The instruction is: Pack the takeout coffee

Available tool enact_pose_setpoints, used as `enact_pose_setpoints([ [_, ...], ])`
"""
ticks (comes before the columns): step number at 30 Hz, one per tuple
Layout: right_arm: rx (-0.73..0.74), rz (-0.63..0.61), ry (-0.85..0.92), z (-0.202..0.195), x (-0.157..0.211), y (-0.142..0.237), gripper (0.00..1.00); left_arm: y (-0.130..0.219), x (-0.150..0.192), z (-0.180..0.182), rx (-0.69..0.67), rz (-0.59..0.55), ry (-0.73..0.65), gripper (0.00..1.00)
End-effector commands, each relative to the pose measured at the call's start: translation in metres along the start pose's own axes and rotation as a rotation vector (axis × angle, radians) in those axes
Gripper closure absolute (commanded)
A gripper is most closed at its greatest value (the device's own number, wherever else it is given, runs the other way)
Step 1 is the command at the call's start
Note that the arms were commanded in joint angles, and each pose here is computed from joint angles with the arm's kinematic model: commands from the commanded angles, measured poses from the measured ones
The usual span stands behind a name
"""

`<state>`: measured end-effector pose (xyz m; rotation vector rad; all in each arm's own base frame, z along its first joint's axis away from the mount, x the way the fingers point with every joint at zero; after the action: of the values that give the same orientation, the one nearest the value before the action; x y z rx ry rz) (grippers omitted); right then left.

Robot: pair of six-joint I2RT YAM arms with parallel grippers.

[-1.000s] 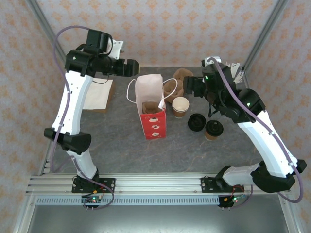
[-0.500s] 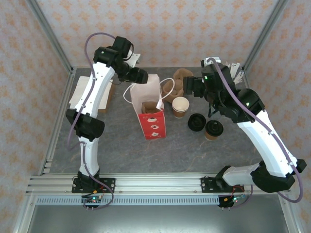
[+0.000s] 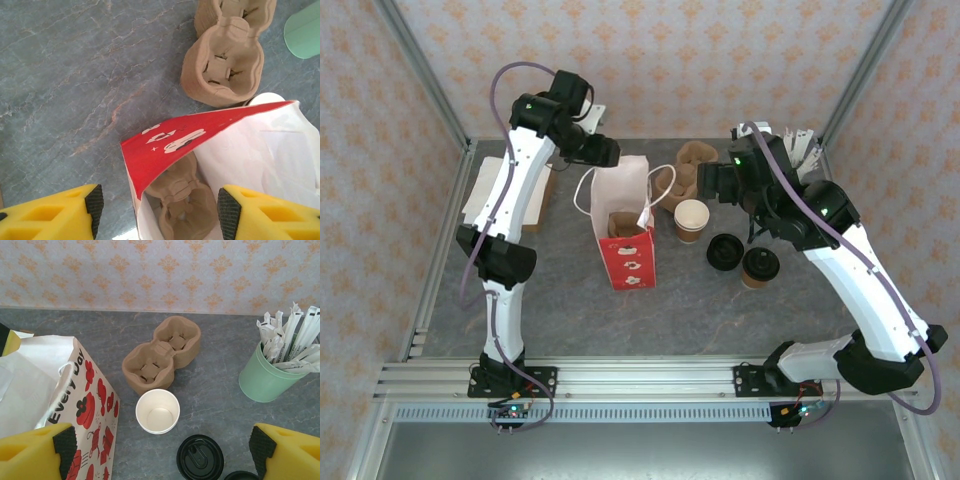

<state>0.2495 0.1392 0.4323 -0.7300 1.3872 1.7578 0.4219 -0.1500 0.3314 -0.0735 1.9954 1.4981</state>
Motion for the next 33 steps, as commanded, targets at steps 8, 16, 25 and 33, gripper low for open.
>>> enact_pose_setpoints([
  [8, 0.074, 0.041, -0.07, -0.031, 0.003, 0.001, 0.01, 0.122, -0.003, -0.006, -0.167, -0.337, 0.01, 0.13],
  [16, 0.166, 0.165, -0.248, -0.088, 0.028, -0.014, 0.01, 0.173, 0.043, -0.004, -0.28, -0.539, 0.101, 0.04],
  [25, 0.337, 0.373, -0.359, -0.142, 0.086, -0.035, 0.01, 0.166, 0.101, -0.006, -0.248, -0.628, 0.273, 0.01],
  [33, 0.384, 0.545, -0.438, -0.155, 0.149, -0.072, 0.01, 0.155, 0.119, -0.002, -0.262, -0.604, 0.31, 0.0],
])
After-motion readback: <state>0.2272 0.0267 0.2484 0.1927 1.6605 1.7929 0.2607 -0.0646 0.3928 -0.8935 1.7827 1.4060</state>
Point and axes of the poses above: each hand's point on the last joint's axis, 136 mm out from that joint toward the fingers, its own y axis back along the fingers, its own z axis along the line the jaws close on, x = y × z, the point moved 5 cm from there along y, back along the fingers, and after that the axes turned 13 degrees about -y, right-handed, at the moved point
